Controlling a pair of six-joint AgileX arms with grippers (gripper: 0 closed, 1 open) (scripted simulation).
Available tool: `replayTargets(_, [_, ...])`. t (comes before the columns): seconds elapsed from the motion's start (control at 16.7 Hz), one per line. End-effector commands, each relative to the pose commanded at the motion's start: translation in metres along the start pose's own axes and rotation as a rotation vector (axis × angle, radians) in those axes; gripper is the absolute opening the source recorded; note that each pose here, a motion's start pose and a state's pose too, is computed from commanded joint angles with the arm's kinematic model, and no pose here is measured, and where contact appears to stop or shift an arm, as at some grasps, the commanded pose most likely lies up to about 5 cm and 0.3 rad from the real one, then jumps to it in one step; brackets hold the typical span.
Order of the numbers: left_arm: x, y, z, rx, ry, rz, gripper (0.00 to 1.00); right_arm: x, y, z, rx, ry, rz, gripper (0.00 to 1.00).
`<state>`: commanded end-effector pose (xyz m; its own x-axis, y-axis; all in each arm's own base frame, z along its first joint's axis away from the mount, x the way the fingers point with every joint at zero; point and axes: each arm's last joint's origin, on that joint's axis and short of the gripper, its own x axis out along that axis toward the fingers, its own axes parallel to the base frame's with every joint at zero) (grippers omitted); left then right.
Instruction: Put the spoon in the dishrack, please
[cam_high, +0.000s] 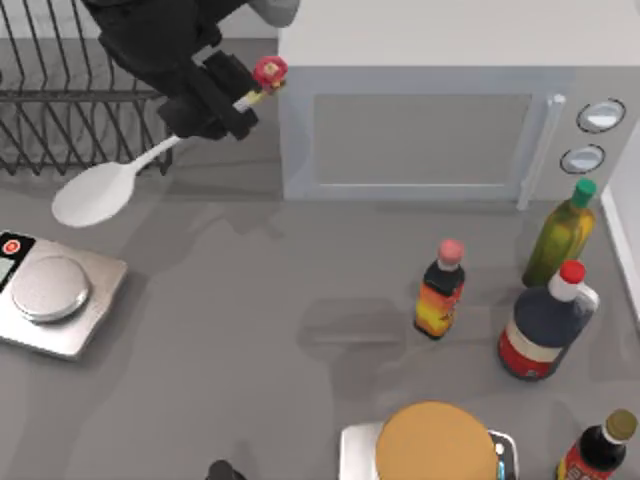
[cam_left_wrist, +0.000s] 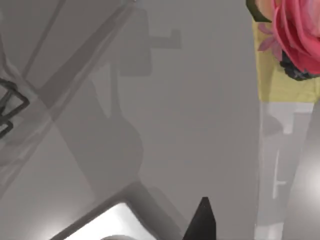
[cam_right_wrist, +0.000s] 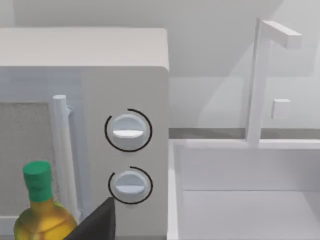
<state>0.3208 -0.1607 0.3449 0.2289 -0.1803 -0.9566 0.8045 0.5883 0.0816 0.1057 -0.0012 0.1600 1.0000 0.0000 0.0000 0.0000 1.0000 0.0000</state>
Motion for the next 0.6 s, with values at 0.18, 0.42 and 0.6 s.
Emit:
replayTargets(0.18, [-0.031, 0.026, -0.035, -0.189, -0.221, 0.122, 0.0, 0.0, 0.0, 0.0, 0.0, 0.0, 0.0, 1.0])
replayTargets(0.42, [-0.076, 0.045, -0.097, -0.43, -0.578, 0.34, 0.0, 0.0, 0.0, 0.0, 0.0, 0.0, 0.0, 1.0])
replayTargets(0.6, [-0.109, 0.038, -0.146, -0.551, -0.845, 0.516, 0.0, 0.0, 0.0, 0.0, 0.0, 0.0, 0.0, 1.0])
